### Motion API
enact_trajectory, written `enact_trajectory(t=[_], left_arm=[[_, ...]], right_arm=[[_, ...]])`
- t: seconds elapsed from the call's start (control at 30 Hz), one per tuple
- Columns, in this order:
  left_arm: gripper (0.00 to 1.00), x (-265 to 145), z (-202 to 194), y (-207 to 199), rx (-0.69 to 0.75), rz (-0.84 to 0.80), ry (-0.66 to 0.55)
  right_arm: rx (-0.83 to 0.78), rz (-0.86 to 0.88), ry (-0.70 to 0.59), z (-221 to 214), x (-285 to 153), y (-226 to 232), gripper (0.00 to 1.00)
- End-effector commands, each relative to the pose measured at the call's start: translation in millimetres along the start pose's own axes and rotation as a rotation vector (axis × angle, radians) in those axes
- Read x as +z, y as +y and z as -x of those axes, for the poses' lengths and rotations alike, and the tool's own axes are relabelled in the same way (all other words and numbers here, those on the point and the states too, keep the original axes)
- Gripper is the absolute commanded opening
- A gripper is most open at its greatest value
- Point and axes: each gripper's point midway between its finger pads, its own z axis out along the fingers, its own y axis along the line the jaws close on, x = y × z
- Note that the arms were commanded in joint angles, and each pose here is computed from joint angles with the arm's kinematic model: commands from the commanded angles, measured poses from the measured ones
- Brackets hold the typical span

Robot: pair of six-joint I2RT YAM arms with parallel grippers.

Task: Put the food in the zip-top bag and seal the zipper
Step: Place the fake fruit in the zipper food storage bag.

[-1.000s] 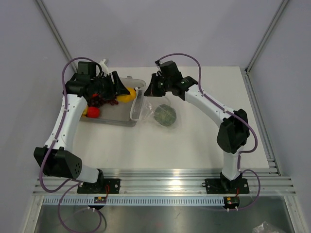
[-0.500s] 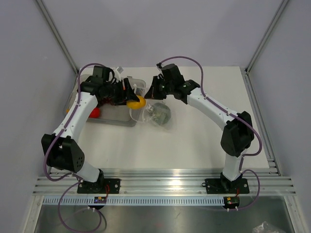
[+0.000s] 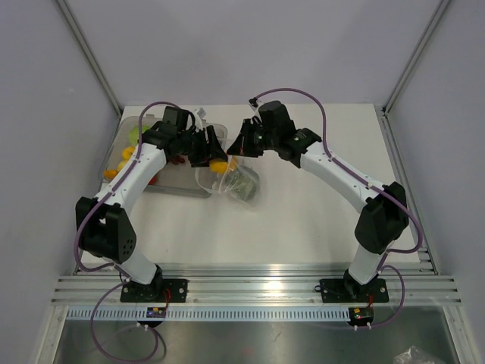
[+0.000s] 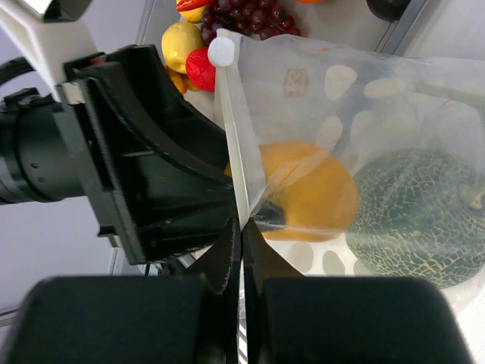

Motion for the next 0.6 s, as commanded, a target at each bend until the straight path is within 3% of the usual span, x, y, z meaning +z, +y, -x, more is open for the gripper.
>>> enact_trajectory(t=[0.0, 0.1, 0.23, 0.37, 0.47, 0.57], left_arm=[[0.38, 12, 18, -7, 0.020, 0.020, -0.067], [0.81, 15, 14, -7, 0.023, 0.027, -0.038], [0.99, -6, 11, -22, 0.114, 0.021, -0.044], [0.99, -31, 1, -31, 0.221, 0.039, 0.004], [0.94, -52, 0, -8, 0.268, 0.189, -0.020], [0.71, -74, -4, 3, 0.272, 0.241, -0.050]], right_arm=[[-0.023, 0.088, -0.049, 11, -16, 30, 0.00], [-0.026, 0.077, -0.053, 10, -20, 28, 0.00], [-0.033, 0.046, -0.072, 10, -26, 22, 0.00], [-0.033, 0.042, -0.067, 8, -25, 20, 0.00], [-0.033, 0.045, -0.065, 7, -24, 20, 0.00], [-0.035, 0.037, -0.070, 6, -27, 18, 0.00]])
